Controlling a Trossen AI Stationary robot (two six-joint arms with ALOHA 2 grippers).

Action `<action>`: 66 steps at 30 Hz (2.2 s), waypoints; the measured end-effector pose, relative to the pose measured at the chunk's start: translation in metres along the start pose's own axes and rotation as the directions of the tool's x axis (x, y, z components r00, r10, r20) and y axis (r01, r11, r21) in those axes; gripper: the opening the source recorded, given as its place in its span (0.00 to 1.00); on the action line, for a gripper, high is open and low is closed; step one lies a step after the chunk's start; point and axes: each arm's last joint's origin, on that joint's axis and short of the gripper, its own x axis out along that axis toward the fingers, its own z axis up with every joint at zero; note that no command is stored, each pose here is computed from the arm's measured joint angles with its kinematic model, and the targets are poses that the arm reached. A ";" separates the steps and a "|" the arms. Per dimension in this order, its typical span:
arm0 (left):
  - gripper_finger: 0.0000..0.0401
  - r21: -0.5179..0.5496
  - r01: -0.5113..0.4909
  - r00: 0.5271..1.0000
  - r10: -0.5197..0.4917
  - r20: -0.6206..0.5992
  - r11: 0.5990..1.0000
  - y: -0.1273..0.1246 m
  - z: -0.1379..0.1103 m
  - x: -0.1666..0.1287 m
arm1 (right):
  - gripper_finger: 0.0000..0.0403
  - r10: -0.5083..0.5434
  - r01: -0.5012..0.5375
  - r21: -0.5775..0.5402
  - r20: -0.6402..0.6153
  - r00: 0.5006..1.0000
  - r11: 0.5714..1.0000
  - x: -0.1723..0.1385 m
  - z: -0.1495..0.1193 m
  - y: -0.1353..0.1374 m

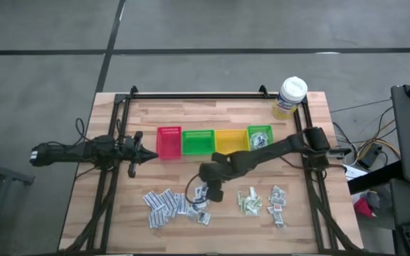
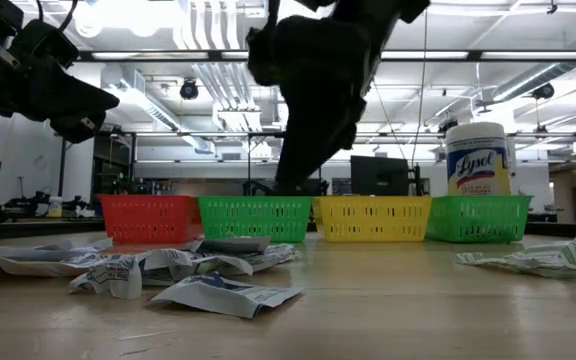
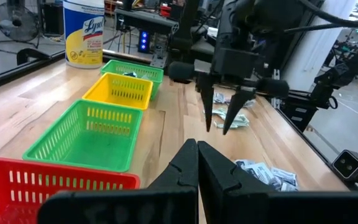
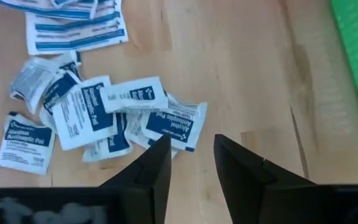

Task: Pick & Place First Aid Supplies
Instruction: Put the blue alcohol pad into the right green bin

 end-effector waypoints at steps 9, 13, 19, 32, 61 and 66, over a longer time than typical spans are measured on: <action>0.00 0.002 0.000 1.000 0.000 -0.002 1.000 0.000 0.000 0.000 | 0.40 -0.076 0.067 -0.062 -0.154 0.985 0.996 0.029 0.009 0.003; 0.00 0.002 0.000 1.000 0.001 -0.002 1.000 0.000 0.000 0.000 | 0.41 -0.092 0.083 -0.059 -0.177 0.980 0.995 0.039 0.014 0.000; 0.00 0.003 0.000 1.000 0.000 -0.003 1.000 0.000 0.000 0.000 | 0.42 -0.101 0.094 -0.047 -0.190 0.977 0.994 0.043 0.021 -0.004; 0.00 0.003 -0.001 1.000 0.001 -0.003 1.000 0.000 0.000 0.000 | 0.38 -0.105 0.108 0.004 -0.207 0.973 0.994 0.046 0.016 -0.005; 0.00 0.003 -0.001 1.000 0.001 -0.003 1.000 0.000 0.000 0.000 | 0.32 -0.178 0.198 0.032 -0.316 0.932 0.980 0.047 0.000 -0.013; 0.00 0.003 0.000 1.000 0.000 -0.003 1.000 0.000 0.000 0.000 | 0.32 -0.173 0.196 0.043 -0.316 0.933 0.980 0.039 0.001 -0.013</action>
